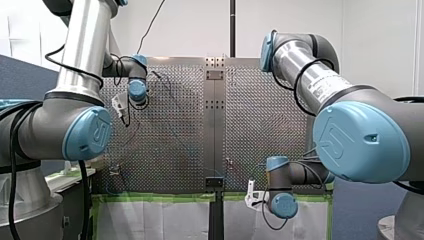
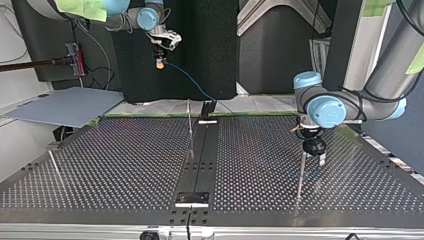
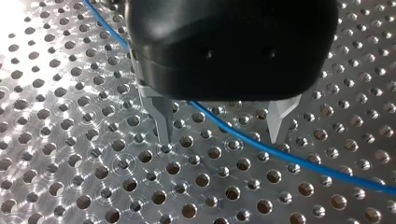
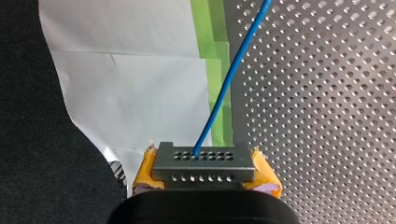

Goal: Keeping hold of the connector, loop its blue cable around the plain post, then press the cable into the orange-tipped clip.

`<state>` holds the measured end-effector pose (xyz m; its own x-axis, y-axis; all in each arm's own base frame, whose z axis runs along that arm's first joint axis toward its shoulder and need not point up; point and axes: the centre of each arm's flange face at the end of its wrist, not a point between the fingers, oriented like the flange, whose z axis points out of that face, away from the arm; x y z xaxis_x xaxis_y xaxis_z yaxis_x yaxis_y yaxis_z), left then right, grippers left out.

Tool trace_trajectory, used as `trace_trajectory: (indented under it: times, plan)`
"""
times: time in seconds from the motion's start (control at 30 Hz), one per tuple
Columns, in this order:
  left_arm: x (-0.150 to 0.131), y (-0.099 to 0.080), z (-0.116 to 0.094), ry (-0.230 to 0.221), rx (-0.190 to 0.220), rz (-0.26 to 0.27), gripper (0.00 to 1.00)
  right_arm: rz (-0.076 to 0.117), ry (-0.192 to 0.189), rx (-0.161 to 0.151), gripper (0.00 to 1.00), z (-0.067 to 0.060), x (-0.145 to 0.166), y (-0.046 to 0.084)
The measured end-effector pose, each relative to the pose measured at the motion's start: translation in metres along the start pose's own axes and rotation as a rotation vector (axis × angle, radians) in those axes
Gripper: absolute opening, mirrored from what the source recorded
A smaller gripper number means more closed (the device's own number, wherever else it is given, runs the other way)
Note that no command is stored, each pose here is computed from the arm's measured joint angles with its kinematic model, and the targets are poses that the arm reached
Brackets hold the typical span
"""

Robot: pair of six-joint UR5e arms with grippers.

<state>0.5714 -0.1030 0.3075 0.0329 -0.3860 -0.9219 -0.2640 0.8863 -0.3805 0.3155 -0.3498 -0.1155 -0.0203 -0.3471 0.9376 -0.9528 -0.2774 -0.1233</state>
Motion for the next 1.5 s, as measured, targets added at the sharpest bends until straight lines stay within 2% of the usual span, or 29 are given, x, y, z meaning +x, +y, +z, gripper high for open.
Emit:
trace_trajectory:
  times: [0.17,0.33,0.47,0.6,0.73,0.93,1.1,1.23,1.5]
  plan:
    - [0.001,0.000,-0.001,0.003,-0.002,0.003,1.00,0.013,0.030,0.004,0.02,0.001,0.020,0.002]
    - [0.001,0.000,-0.001,0.005,-0.002,0.004,1.00,0.025,0.086,0.025,0.02,0.008,0.046,0.002]
    - [0.001,0.000,-0.001,0.006,-0.002,0.004,1.00,0.035,0.131,0.053,0.02,0.008,0.064,0.001]
    - [0.001,0.000,-0.001,0.007,-0.003,0.004,1.00,0.053,0.186,0.080,0.02,0.007,0.084,0.001]
    - [0.001,0.000,-0.001,0.008,-0.004,0.006,1.00,0.059,0.244,0.101,0.02,0.007,0.104,0.000]
    - [0.001,0.001,-0.002,0.012,-0.007,0.012,1.00,0.070,0.337,0.113,0.02,0.009,0.132,0.000]
    - [0.001,0.001,-0.002,0.015,-0.009,0.015,1.00,0.084,0.358,0.102,0.02,0.014,0.123,0.006]
    - [0.002,0.001,-0.002,0.015,-0.009,0.013,1.00,0.086,0.361,0.099,0.02,0.016,0.110,0.010]
    - [0.001,0.001,-0.001,0.018,0.001,-0.017,1.00,0.064,0.338,0.095,0.02,0.017,0.083,0.014]
